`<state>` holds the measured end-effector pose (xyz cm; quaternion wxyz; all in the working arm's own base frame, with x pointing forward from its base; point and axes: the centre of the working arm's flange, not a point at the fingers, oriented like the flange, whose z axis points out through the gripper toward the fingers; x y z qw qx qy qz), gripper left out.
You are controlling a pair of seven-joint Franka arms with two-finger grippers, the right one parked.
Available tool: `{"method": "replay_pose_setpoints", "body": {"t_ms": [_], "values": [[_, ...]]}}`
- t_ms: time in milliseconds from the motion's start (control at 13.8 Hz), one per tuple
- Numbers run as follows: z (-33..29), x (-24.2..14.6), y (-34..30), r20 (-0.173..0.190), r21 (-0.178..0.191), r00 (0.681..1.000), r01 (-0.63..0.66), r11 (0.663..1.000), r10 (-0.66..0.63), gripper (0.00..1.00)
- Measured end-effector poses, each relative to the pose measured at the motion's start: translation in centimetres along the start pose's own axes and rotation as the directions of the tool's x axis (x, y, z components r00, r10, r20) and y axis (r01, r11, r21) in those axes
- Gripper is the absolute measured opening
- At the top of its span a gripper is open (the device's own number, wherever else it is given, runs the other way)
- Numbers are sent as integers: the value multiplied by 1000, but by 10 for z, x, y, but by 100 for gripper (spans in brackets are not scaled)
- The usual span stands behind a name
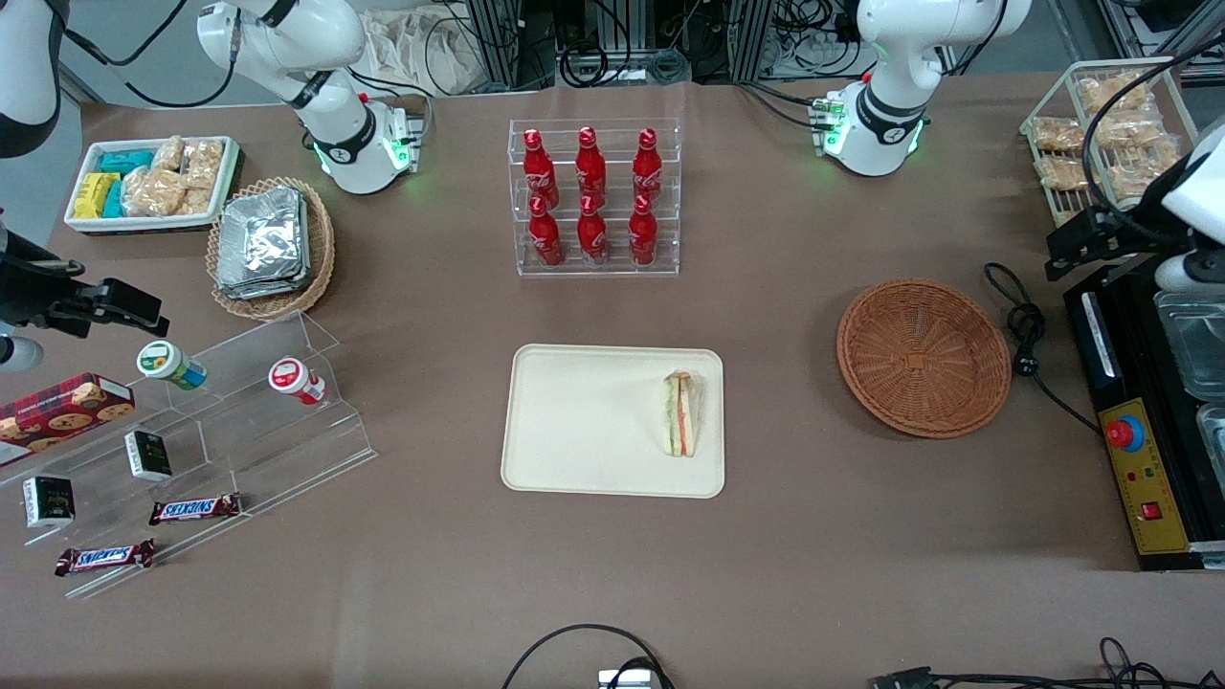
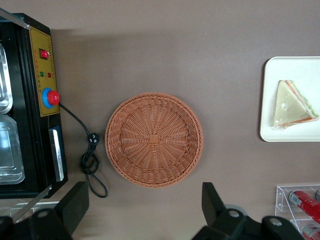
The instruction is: Place sandwich from basket to tray
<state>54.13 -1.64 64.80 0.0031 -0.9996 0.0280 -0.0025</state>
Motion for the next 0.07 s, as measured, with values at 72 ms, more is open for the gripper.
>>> {"method": "replay_pose_setpoints", "body": {"t_ms": [72], "values": [[-3, -2, 1, -2, 0, 1000, -2, 1000, 2, 100]]}}
